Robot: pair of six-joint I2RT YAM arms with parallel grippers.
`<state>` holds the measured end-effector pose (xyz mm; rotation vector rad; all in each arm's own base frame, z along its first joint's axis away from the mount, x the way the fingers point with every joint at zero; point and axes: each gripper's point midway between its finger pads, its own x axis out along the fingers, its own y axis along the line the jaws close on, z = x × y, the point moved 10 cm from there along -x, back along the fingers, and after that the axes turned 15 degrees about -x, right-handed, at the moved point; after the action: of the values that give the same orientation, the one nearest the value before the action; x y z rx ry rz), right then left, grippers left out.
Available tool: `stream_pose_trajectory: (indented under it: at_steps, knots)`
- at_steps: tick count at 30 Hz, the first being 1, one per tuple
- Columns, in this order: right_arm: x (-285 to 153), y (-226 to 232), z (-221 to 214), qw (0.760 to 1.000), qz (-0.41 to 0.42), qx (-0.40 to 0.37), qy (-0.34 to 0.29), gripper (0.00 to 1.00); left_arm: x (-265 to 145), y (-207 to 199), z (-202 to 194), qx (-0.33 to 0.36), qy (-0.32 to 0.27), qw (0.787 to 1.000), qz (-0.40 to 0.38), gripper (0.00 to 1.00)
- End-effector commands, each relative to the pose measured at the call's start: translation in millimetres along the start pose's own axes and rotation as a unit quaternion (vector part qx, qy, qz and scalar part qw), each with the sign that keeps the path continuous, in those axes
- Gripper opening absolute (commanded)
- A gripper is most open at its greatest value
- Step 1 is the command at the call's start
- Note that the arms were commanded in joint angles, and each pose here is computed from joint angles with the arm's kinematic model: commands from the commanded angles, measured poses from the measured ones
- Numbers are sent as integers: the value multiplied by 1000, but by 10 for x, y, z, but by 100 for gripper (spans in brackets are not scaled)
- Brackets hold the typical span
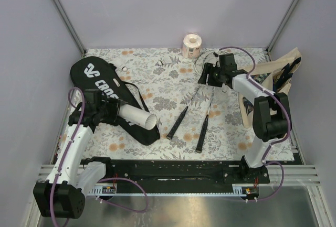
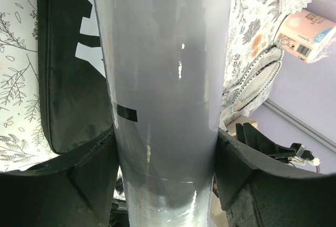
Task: Pack up the badminton gear
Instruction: Pick up the shuttlecock at the center of the board.
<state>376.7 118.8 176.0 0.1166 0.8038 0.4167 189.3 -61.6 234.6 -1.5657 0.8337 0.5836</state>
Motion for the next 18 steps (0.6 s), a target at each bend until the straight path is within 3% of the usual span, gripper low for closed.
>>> stream_pose_trajectory:
  at_steps: [1, 8, 18]
  knots:
    - [-132, 58, 207, 999, -9, -11, -29, 69, -174, -196, -22, 13, 5, 998, -54, 64]
    - [-458, -147, 134, 986, -164, -15, -34, 77, -177, -191, -12, 13, 3, 998, -53, 64]
    - [-277, -500, 47, 975, -218, -15, 45, 84, -195, -216, -18, 16, 7, 998, -56, 64]
